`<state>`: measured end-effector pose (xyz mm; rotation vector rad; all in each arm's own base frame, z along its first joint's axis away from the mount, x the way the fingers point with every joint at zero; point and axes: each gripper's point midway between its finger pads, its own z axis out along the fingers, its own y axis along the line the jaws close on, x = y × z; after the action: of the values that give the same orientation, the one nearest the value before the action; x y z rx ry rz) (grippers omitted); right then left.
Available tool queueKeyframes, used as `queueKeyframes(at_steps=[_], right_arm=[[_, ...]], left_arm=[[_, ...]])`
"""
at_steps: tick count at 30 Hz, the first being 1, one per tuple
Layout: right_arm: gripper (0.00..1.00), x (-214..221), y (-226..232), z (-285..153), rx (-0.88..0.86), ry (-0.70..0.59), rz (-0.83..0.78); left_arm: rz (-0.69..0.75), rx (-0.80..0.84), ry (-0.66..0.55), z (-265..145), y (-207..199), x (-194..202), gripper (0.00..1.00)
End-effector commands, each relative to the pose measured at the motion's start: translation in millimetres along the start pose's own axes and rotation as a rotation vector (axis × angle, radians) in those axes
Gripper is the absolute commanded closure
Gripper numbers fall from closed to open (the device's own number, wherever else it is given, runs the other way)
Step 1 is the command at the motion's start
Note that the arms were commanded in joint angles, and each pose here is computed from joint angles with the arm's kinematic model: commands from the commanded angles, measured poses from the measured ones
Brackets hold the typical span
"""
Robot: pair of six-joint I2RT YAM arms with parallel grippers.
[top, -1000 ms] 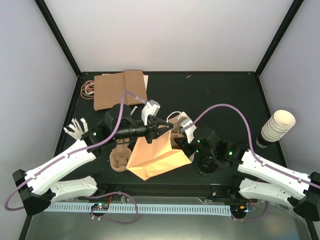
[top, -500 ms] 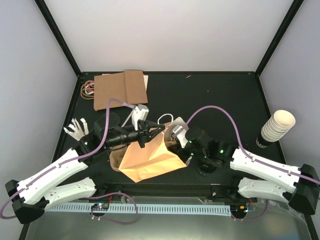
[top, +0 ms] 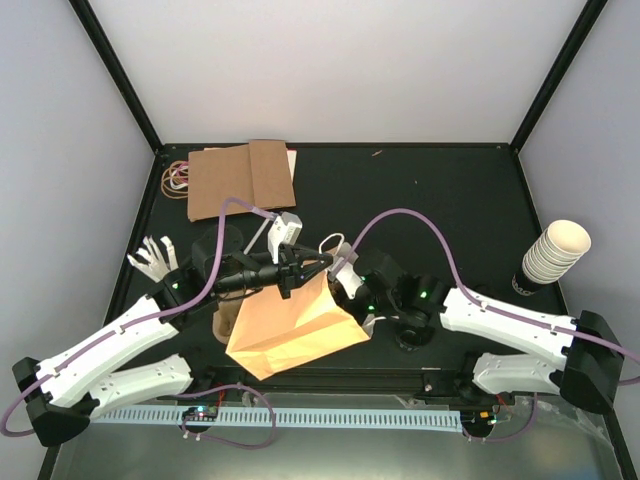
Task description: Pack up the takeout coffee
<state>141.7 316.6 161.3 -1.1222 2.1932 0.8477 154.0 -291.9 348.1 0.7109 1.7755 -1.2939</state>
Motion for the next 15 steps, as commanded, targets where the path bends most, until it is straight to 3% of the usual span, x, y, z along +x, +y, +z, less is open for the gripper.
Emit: queueKeyframes(at_steps=[1, 15], right_arm=[[0.74, -7, 18, 2, -0.094, -0.022, -0.027], [0.74, 6, 12, 26, -0.103, -0.016, 0.018]], left_arm=[[0.053, 0.047, -0.061, -9, -15, -18, 0.98], [0.066, 0.067, -0.065, -9, -21, -24, 0.98]])
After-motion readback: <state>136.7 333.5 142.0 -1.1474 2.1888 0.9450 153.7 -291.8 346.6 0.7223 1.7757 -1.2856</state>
